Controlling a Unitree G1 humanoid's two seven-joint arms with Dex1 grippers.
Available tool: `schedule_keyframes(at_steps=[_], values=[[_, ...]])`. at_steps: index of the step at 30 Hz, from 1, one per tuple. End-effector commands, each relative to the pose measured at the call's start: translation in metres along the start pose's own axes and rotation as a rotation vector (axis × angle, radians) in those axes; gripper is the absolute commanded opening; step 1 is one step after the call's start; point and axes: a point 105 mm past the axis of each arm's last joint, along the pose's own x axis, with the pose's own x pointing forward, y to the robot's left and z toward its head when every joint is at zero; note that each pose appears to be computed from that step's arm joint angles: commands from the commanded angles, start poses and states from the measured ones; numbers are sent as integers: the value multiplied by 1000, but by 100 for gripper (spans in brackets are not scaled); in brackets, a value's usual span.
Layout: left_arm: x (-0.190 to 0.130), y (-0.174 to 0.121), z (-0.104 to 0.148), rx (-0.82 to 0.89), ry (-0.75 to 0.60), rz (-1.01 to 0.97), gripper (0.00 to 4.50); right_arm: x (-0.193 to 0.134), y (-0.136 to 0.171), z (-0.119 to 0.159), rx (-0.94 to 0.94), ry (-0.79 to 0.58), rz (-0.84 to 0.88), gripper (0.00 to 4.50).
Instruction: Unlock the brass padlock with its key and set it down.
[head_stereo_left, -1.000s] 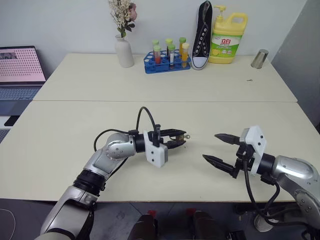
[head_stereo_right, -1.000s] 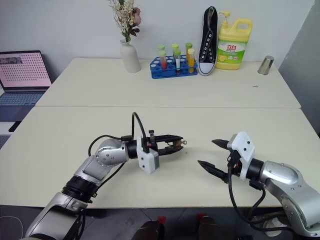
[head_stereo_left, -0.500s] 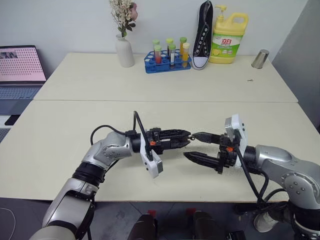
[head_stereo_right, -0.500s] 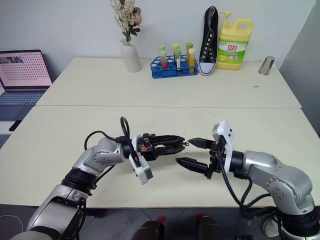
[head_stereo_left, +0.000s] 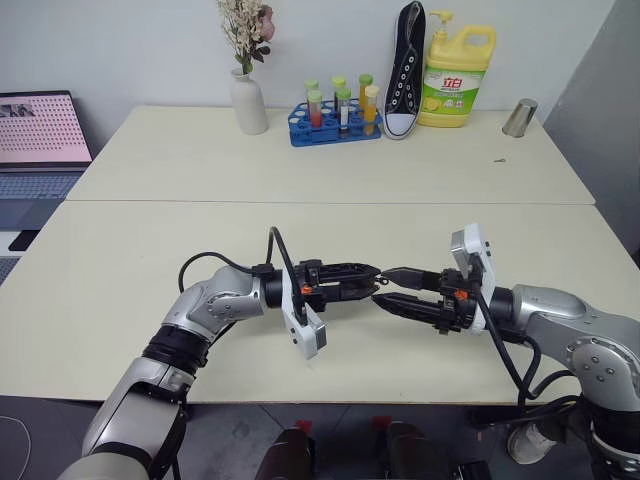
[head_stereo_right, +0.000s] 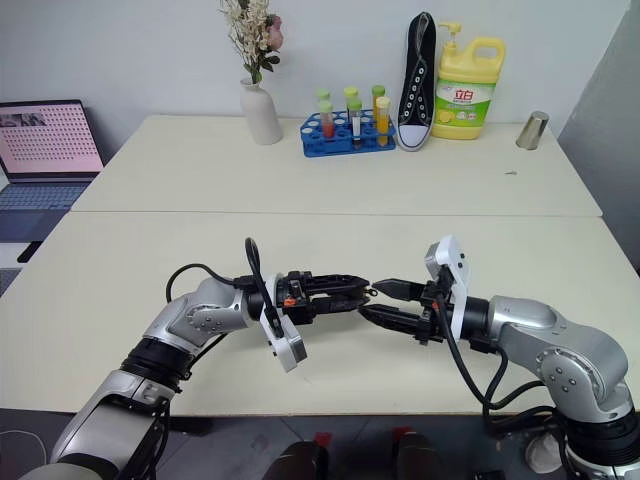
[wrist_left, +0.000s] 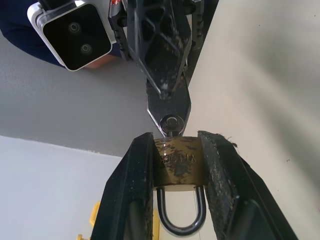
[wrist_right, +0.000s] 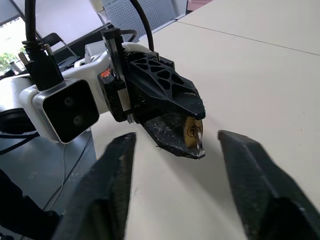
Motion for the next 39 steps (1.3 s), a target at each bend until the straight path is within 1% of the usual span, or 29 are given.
schedule_keyframes(at_steps=[1, 3, 4, 14, 18, 21, 28, 34, 39], values=[[2, 7, 4, 20, -15, 30, 99, -3, 4, 7, -20, -15, 17, 107], [2, 7, 4, 19, -13, 31, 99, -3, 4, 6, -17, -13, 19, 32], [1, 7, 4, 19, -13, 31, 99, -3, 4, 6, -17, -12, 20, 3], [3, 4, 6, 22, -13, 25, 99, -1, 6, 5, 3, 13, 38, 0], [3, 3, 7, 32, -20, 19, 99, -2, 6, 8, 126, 14, 68, 0], [3, 1, 7, 41, -20, 7, 99, -4, 10, 6, 259, 47, 115, 0], [3, 1, 10, 73, -34, 6, 99, -4, 7, 18, 523, 40, 151, 0], [2, -2, 10, 74, -27, 8, 99, -2, 7, 23, 597, 48, 134, 0], [2, -3, 10, 71, -24, 11, 99, 1, 12, 22, 579, 62, 145, 0]])
